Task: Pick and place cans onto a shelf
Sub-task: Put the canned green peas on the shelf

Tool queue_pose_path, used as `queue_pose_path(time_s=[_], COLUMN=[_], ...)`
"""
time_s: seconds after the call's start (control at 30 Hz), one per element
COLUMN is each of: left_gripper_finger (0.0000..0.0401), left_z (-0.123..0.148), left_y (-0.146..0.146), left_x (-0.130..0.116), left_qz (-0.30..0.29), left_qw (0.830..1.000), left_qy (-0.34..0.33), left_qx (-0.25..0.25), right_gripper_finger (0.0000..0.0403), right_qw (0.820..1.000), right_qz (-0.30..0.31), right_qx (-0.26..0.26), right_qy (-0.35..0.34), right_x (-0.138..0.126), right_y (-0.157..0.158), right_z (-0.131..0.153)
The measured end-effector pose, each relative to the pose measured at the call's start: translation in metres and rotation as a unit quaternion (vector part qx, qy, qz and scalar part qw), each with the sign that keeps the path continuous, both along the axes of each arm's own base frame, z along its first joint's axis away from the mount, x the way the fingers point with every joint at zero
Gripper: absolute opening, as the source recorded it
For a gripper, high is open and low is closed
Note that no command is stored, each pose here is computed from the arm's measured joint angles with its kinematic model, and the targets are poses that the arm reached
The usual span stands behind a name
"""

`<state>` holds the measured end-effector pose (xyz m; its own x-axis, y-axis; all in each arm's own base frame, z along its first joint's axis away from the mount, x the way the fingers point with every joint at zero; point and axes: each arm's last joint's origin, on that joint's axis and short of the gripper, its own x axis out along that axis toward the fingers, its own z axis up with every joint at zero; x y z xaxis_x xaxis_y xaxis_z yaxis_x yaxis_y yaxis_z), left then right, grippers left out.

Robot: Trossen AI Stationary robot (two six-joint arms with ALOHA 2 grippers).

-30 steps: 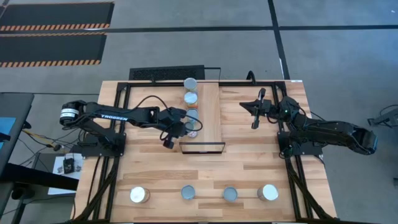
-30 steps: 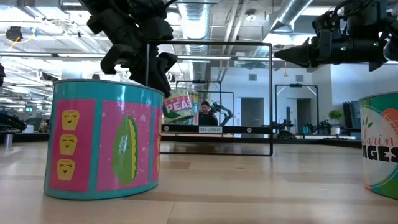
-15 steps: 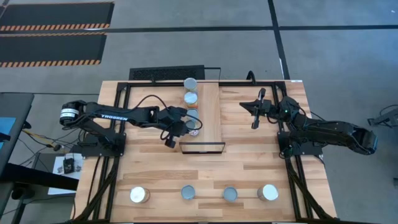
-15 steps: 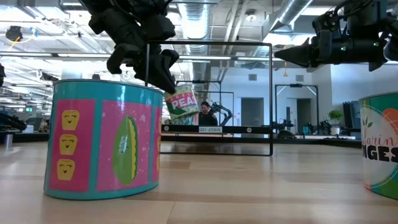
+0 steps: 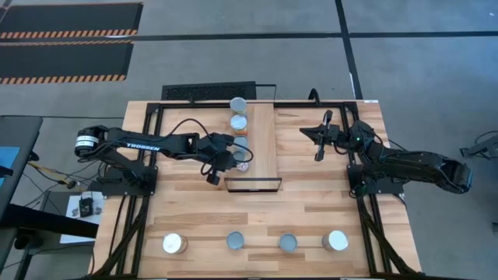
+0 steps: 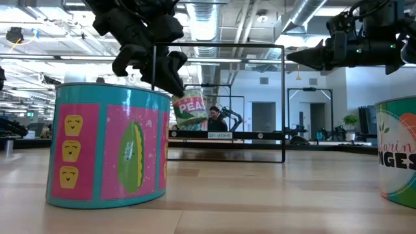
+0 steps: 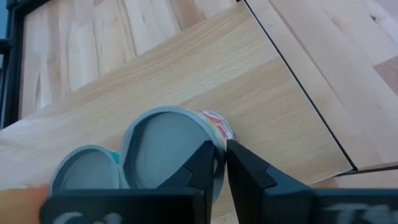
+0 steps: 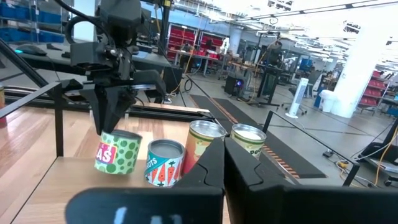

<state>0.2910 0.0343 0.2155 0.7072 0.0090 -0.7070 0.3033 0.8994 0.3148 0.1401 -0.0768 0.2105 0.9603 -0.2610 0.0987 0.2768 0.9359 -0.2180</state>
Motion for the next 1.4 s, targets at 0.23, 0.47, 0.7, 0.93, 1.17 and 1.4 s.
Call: queue_pose_path(time_s=[0.23,0.47,0.7,0.93,1.17,1.4], left_gripper_finger=[0.0050,0.0060,0.0062,0.0061,0.0019,0.0002], left_z=[0.001,0.004,0.021,0.031,-0.004,-0.035], left_y=[0.000,0.000,0.001,0.012,0.014,0.009], left_x=[0.001,-0.001,-0.010,-0.028,-0.051,-0.061], left_qz=[0.000,0.004,0.009,0.042,0.051,0.056], left_qw=[1.000,1.000,0.999,0.998,0.988,0.973], left_qy=[-0.004,-0.009,-0.039,-0.049,-0.103,-0.151], left_qx=[0.000,0.006,0.010,-0.013,-0.107,-0.167], right_gripper_finger=[0.0016,0.0014,0.0015,0.0016,0.0014,0.0016], right_qw=[1.000,1.000,1.000,1.000,1.000,1.000], right_qz=[0.000,0.000,0.000,0.000,0.000,0.000], right_qx=[0.000,0.000,0.000,0.000,0.000,-0.001], right_qy=[0.000,0.000,0.000,0.000,0.000,0.000], right_x=[0.000,0.000,0.000,0.000,0.000,0.000], right_y=[0.000,0.000,0.000,0.000,0.000,0.000], right_z=[0.000,0.000,0.000,0.000,0.000,0.000])
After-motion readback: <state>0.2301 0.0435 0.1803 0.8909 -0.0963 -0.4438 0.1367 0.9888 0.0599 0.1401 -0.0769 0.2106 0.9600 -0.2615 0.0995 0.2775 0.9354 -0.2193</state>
